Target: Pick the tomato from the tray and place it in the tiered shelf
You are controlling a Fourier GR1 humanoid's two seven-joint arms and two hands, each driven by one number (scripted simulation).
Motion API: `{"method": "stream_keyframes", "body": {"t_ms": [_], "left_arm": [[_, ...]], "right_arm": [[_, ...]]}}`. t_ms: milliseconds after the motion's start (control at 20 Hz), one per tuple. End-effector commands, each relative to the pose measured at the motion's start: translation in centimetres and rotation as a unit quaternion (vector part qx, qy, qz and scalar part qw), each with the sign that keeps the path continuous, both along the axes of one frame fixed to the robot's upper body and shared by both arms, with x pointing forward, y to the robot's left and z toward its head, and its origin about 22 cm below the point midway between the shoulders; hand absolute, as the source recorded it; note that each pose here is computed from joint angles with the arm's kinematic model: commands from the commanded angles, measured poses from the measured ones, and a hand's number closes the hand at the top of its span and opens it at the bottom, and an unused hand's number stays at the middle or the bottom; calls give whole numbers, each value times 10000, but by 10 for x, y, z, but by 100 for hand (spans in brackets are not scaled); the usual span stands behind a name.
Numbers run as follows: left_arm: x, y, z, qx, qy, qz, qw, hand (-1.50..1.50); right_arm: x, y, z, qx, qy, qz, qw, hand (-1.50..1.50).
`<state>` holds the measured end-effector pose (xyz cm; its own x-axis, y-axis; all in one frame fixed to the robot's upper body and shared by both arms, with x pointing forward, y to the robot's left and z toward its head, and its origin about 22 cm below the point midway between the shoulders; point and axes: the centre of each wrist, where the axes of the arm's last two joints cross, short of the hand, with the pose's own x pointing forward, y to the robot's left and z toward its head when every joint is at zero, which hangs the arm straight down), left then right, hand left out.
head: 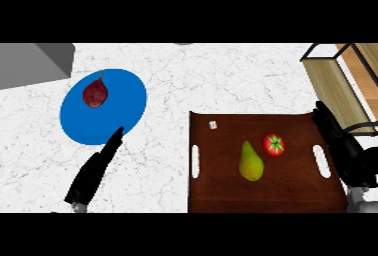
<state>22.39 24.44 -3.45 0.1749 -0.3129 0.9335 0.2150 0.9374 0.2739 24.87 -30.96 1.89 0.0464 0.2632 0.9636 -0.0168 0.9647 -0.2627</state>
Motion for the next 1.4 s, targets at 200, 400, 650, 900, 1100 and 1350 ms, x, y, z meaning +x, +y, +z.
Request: {"method": "stream_keyframes", "body": {"t_ms": [200, 400, 650, 900, 1100, 1350], "left_arm": [[54, 8, 68, -709, -1118, 576, 9895, 0], [66, 8, 90, -1048, -1043, 628, 9870, 0], [80, 13, 105, -1104, -1055, 764, 9853, 0], [82, 24, 109, -976, -895, 914, 9870, 0], [81, 27, 110, -1028, -947, 938, 9857, 0], [79, 26, 106, -1064, -875, 908, 9863, 0]], "right_arm": [[64, 18, 85, 315, -1603, 2131, 9633, 150], [87, -23, 56, 1046, -659, 1501, 9809, -150], [103, -41, 60, 1907, -1012, 2921, 9317, -150], [118, -64, 123, 755, -541, 3905, 9159, -150], [117, -56, 161, -773, 85, 4423, 8935, -150], [101, -10, 224, -3235, -444, 4368, 8382, -150]]}}
